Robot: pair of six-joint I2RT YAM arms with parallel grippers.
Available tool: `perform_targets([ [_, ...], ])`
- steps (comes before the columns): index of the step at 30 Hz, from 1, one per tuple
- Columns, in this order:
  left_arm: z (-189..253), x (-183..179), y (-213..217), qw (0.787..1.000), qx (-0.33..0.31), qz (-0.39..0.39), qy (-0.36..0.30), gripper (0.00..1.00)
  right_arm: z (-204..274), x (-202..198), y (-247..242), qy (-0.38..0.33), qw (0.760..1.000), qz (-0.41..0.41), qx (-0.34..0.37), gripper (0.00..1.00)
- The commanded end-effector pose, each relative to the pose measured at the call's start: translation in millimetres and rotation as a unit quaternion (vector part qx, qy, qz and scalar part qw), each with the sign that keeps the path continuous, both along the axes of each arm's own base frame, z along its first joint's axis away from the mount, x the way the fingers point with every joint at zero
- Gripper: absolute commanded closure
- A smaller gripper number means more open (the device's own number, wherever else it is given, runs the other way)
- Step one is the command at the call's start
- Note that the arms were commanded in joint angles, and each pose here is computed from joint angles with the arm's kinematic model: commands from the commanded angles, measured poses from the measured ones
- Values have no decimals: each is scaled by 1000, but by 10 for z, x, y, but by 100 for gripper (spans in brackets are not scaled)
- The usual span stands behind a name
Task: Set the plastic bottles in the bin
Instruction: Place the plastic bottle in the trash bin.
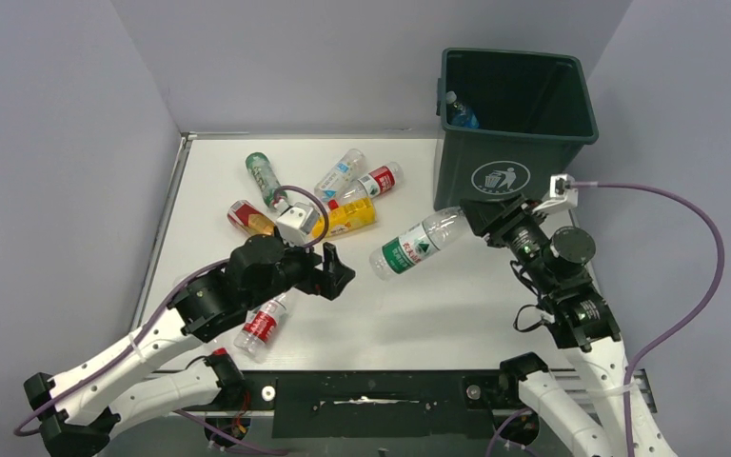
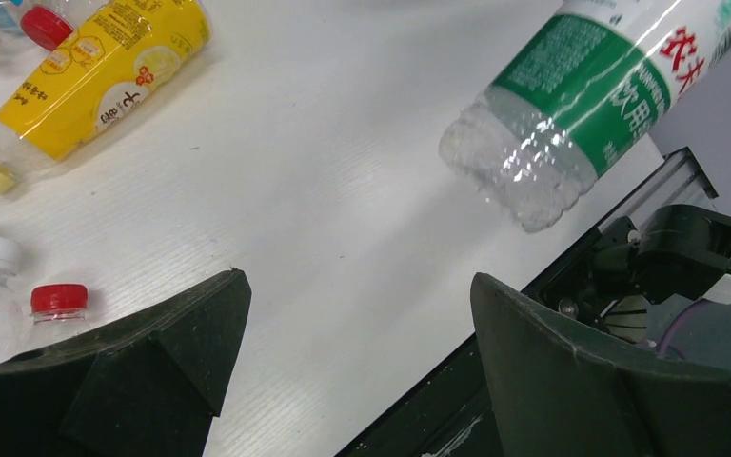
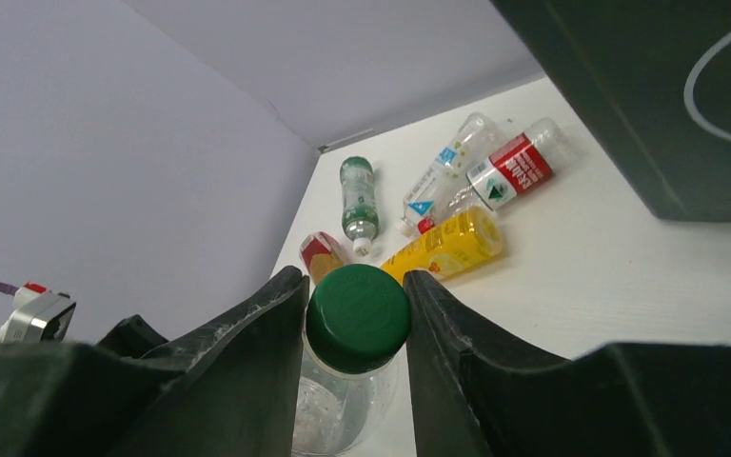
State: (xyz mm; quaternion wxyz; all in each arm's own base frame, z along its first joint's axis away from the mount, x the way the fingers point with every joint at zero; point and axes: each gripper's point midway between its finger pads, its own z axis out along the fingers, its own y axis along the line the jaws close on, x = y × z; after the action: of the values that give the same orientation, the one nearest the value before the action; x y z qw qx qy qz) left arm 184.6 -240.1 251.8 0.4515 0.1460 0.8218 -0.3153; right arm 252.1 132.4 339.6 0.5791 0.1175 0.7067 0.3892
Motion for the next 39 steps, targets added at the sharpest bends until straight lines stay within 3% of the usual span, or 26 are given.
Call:
perform_targets([
  [1,431,45,65,998,-45,16,-43,13,498,114,-180,-59,997,-51,-27,87],
  [9,317,36,103,999,-26,20,-31,13,1348,353,-505,-138,977,-149,-65,85],
  [23,-256,99,287,993,77,77,47,13,2238,816,-1346,-249,930,-271,-8,84],
  [30,-358,70,376,989,93,95,71,13,2159,1081,-1977,-245,932,-264,42,85],
  [35,-395,65,404,986,99,103,81,13,1854,1444,-2222,-190,950,-243,41,82],
  [38,-437,66,433,984,109,112,91,13,1653,1682,-2228,-151,964,-216,32,68],
  [39,-461,65,448,982,114,115,95,13,1585,1755,-2220,-140,968,-205,30,58],
])
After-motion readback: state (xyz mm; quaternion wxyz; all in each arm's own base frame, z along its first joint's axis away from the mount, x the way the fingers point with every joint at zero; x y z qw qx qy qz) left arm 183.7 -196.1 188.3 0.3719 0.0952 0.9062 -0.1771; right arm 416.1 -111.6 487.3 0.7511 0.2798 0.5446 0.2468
